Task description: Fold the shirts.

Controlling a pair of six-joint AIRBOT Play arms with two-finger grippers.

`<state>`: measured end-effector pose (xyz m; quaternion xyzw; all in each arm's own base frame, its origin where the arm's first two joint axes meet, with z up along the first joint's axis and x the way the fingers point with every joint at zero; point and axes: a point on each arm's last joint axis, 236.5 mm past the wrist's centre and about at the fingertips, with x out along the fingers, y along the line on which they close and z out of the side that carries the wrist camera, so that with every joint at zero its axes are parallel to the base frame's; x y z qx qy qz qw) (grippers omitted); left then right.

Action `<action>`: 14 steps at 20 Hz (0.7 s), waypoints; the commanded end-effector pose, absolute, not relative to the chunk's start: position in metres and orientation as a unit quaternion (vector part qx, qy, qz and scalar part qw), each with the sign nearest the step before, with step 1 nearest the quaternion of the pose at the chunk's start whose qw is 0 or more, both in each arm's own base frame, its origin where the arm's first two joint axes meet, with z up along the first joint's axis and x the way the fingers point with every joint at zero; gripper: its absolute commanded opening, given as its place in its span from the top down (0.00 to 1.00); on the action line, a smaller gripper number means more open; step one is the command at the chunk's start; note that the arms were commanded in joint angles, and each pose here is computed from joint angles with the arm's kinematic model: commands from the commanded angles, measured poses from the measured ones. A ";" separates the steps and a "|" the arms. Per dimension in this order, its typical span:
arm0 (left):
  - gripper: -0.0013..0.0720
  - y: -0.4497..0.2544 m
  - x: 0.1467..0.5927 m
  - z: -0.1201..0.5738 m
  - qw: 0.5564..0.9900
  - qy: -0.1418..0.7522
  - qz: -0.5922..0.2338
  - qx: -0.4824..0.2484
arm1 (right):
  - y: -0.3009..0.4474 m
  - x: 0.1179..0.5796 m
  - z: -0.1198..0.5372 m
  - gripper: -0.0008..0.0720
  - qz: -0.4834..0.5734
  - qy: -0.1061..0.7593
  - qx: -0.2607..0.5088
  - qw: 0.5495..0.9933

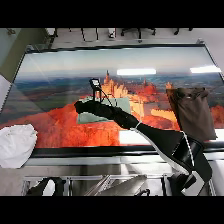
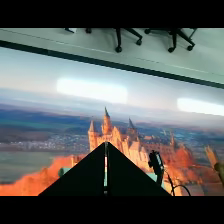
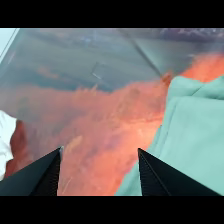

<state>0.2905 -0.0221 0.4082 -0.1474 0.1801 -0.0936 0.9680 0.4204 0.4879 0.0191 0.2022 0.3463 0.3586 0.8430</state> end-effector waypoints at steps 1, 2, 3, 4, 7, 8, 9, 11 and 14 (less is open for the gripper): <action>0.97 -0.011 0.293 0.384 0.967 0.177 -0.072 -0.166 | 0.447 0.444 0.039 0.26 0.354 0.352 0.183 0.847; 0.97 -0.010 0.297 0.376 0.965 0.182 -0.072 -0.174 | 0.416 0.455 0.054 0.26 0.350 0.360 0.179 0.846; 0.97 -0.009 0.299 0.369 0.963 0.190 -0.072 -0.175 | 0.376 0.467 0.072 0.26 0.341 0.373 0.179 0.844; 0.97 -0.008 0.301 0.365 0.962 0.197 -0.073 -0.176 | 0.339 0.475 0.083 0.26 0.330 0.387 0.187 0.840; 0.97 -0.011 0.308 0.358 0.956 0.211 -0.088 -0.185 | 0.223 0.480 0.074 0.26 0.263 0.476 0.235 0.805; 0.97 -0.011 0.310 0.355 0.955 0.216 -0.088 -0.185 | 0.196 0.473 0.056 0.26 0.244 0.516 0.254 0.781; 0.97 -0.010 0.310 0.353 0.954 0.220 -0.088 -0.184 | 0.178 0.463 0.034 0.26 0.231 0.554 0.268 0.754; 0.97 -0.010 0.312 0.351 0.953 0.223 -0.088 -0.185 | 0.167 0.446 -0.009 0.26 0.219 0.611 0.284 0.706; 0.97 -0.010 0.311 0.352 0.953 0.223 -0.088 -0.184 | 0.186 0.441 -0.054 0.26 0.228 0.643 0.305 0.665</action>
